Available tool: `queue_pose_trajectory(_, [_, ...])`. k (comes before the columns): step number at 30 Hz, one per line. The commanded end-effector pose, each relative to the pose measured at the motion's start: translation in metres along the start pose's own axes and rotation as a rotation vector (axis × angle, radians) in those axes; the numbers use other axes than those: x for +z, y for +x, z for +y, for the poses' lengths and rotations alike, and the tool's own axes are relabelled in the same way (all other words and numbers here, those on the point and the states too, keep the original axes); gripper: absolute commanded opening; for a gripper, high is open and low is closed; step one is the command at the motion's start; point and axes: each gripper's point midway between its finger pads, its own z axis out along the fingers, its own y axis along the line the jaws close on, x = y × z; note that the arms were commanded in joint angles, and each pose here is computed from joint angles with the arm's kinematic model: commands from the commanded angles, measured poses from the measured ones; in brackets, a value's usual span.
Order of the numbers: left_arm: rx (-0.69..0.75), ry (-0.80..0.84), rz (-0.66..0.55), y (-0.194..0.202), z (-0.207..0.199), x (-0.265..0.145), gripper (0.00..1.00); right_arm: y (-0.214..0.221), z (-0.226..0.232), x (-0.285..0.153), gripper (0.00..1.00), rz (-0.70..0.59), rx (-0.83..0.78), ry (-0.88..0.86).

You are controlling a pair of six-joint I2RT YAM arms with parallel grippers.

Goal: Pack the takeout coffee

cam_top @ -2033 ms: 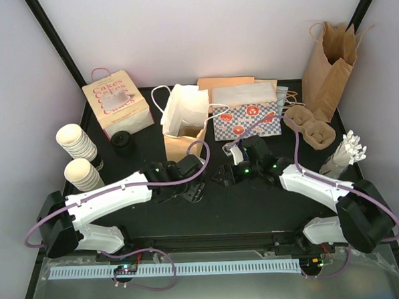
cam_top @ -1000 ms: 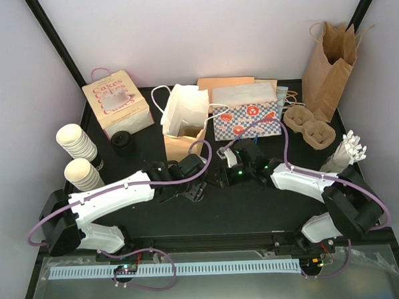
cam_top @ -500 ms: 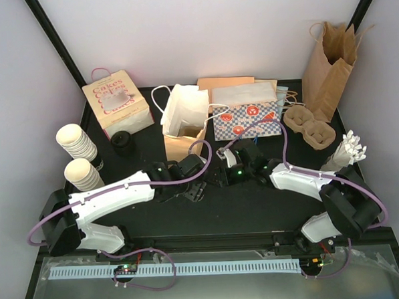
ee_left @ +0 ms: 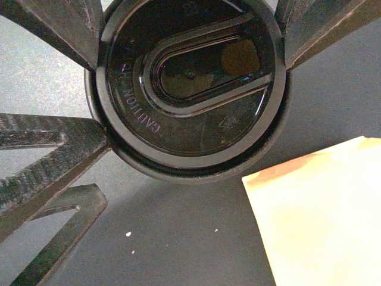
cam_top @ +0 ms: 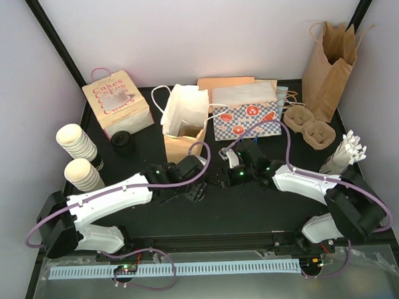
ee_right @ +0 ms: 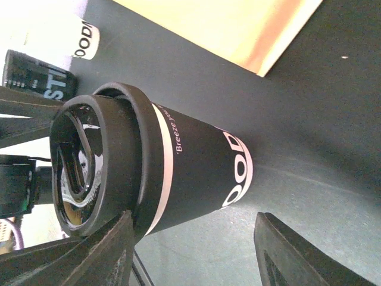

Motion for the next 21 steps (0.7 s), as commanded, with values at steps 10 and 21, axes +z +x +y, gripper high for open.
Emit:
queue_pose_trajectory(10, [0.116, 0.100, 0.189, 0.049, -0.019, 0.023, 0.73, -0.022, 0.016, -0.035, 0.60, -0.069, -0.083, 0.114])
queue_pose_trajectory(21, [0.173, 0.107, 0.205, 0.048, -0.031, 0.023, 0.73, -0.027, 0.011, -0.022, 0.51, -0.057, -0.052, 0.112])
